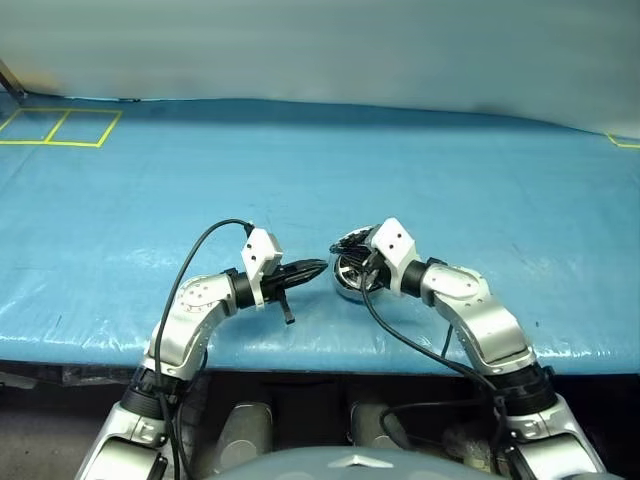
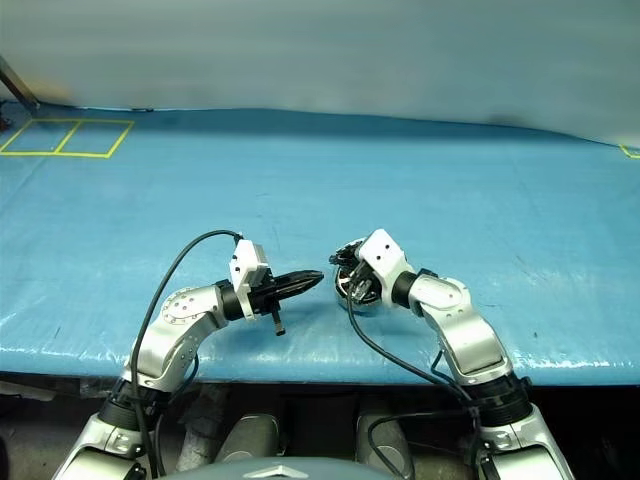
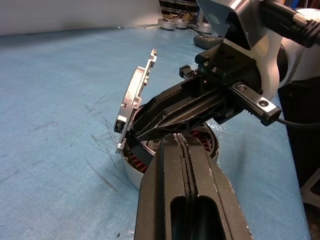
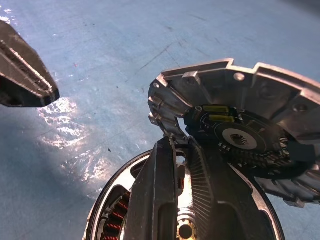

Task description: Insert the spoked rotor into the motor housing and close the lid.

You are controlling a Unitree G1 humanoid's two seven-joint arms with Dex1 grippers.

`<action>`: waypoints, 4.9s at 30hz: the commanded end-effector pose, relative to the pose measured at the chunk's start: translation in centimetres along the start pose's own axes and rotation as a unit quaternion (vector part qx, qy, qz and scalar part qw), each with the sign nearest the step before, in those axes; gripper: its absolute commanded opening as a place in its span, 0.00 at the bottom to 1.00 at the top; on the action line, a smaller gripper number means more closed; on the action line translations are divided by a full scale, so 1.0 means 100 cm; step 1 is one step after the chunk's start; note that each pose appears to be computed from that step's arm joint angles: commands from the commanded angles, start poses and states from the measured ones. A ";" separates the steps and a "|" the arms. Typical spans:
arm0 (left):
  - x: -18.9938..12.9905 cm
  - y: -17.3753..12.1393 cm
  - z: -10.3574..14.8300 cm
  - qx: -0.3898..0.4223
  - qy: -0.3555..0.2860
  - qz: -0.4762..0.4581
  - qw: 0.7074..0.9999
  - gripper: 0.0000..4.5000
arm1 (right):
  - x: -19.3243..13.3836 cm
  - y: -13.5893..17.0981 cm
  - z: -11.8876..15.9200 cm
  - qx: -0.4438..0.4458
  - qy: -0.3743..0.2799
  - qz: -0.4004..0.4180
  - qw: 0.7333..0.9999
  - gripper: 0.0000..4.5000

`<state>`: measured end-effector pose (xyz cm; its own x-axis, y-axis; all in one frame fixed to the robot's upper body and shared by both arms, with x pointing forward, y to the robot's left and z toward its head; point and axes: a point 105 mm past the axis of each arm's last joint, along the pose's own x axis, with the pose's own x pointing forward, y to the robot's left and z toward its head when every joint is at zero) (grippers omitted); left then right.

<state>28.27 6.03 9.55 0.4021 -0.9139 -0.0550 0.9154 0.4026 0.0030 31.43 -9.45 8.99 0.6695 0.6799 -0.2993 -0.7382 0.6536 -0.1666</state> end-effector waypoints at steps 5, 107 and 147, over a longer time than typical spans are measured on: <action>0.002 0.000 0.007 0.019 -0.007 0.001 1.000 0.00 | 0.009 -0.021 -0.006 0.022 0.016 -0.066 0.997 0.11; 0.097 -0.030 -0.036 0.172 0.132 -0.244 0.945 0.00 | -0.117 0.023 -0.027 0.088 -0.018 -0.209 0.974 0.11; -0.030 -0.015 -0.011 0.033 0.044 -0.067 0.996 0.00 | -0.044 0.009 -0.002 0.009 -0.041 -0.054 0.998 1.00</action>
<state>25.70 8.39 7.40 0.2675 -0.9460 -0.1831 0.9629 0.2694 0.0145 27.84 -12.23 9.27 0.7629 0.6077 -0.2205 -0.6434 0.7471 -0.1669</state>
